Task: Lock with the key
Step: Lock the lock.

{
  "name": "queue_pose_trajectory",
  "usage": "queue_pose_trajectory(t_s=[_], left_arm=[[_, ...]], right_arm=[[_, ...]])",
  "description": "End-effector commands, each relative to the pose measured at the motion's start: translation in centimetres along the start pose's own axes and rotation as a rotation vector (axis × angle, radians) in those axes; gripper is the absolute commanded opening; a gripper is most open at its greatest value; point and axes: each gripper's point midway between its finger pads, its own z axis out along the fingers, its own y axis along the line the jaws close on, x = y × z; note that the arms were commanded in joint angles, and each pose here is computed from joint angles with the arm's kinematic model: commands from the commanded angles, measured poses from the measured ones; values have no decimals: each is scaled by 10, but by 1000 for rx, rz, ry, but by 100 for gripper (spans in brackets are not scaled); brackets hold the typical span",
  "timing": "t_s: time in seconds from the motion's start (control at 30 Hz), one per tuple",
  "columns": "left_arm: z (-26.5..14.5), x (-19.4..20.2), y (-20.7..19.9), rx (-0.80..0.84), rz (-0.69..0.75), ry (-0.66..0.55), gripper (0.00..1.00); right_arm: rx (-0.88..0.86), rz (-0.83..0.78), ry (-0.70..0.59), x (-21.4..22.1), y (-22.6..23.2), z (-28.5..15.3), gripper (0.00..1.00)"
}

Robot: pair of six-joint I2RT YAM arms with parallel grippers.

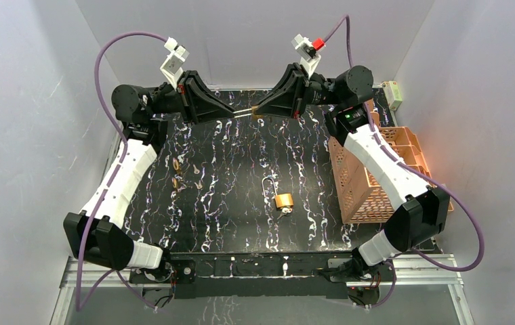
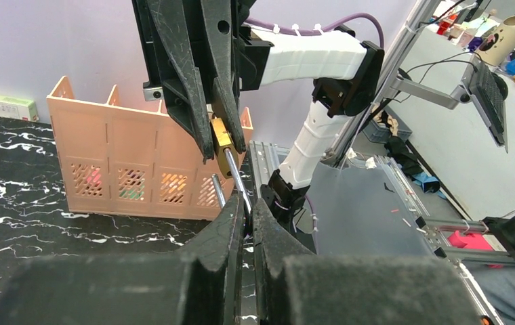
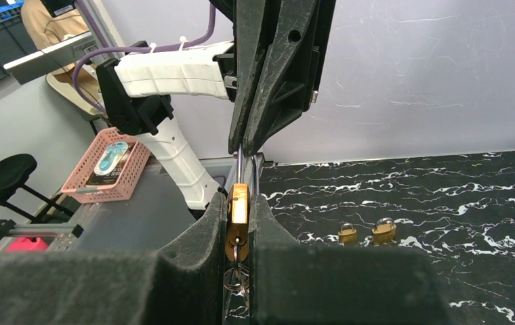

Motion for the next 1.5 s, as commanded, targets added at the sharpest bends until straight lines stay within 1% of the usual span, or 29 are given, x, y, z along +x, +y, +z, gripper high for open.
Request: queue_pose_trajectory(t_s=[0.0,0.17,0.5,0.7,0.87,1.0,1.13,1.23,1.27,1.3,1.33,1.37,1.47], left_arm=[[16,5,-11,60,27,6,0],[22,5,-6,57,56,-14,0],[33,-3,1,59,29,-42,0],[43,1,1,79,19,-45,0],[47,-10,2,68,36,-77,0],[49,-19,2,69,55,-89,0],[48,-16,0,74,57,-73,0],[46,-14,0,56,59,-72,48],[45,-14,0,45,62,-70,58],[44,-14,0,28,68,-68,73],[43,-15,1,9,71,-62,95],[41,-17,3,-17,88,-58,98],[31,-29,3,-88,155,-66,98]], right_arm=[[13,-98,-83,-32,6,9,0],[-7,-79,-103,-32,12,22,0],[-31,-77,-117,-22,13,41,0],[-47,-74,-122,-14,10,56,0],[-51,-59,-107,-1,6,66,0],[-46,-50,-105,6,7,66,0],[-10,-83,-113,-3,9,60,0],[5,-97,-121,-10,9,53,0],[9,-102,-123,-13,10,50,0],[11,-106,-124,-15,11,48,0],[12,-107,-122,-16,12,47,0],[11,-109,-121,-17,13,45,0],[12,-114,-121,-20,17,41,0]])
